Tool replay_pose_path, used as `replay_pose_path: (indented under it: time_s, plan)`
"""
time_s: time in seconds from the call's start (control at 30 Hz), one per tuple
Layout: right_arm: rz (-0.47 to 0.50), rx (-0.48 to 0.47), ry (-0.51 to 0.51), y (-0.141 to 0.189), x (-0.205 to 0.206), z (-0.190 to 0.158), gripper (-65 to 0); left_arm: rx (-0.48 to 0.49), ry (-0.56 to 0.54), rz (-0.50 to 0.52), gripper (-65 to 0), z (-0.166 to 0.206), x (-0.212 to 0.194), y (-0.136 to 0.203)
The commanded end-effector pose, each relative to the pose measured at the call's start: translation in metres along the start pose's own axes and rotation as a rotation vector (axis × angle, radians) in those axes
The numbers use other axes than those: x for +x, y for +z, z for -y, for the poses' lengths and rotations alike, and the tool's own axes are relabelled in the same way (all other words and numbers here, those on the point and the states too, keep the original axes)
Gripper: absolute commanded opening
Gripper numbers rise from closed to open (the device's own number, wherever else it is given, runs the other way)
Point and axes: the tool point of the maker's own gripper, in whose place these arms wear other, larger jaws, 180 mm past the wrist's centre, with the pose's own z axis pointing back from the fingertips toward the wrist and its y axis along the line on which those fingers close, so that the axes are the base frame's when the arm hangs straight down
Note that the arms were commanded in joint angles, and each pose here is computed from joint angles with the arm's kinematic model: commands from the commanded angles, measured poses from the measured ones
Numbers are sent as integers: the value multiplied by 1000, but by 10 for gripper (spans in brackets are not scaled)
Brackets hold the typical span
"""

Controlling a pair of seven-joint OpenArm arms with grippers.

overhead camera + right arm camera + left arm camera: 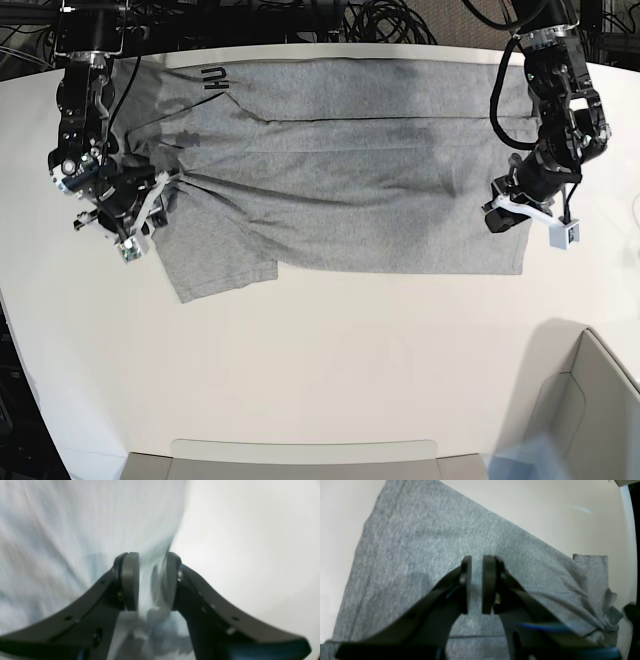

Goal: Fold the T-shirt properly

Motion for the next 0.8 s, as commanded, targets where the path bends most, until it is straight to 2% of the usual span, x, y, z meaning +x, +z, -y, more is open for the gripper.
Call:
replay_pose_path:
  time_s: [0.0,0.17,0.33,0.4,0.53,0.77]
  plan:
    - [60,-34,14,4,26,16,-461,-12,-14,37,-561,4,13,4]
    - [52,-50,-64,-22,51,53,-459,-12,-14,37,-561,4,13,4]
    - [-25,-26,-178,-52,43,75,-459,-11,-13,39,-561,4,14,4]
    - [-29,-5,-201,-64,36,72,-459,-10,-12,40,-561,3,14,4]
    - [-94,63,-154,-89,11,42,-459,-9,-11,39,-561,3,14,4]
    - [-137,114,-184,-102,-8,18,-459,-8,-8,44,-561,3,15,4]
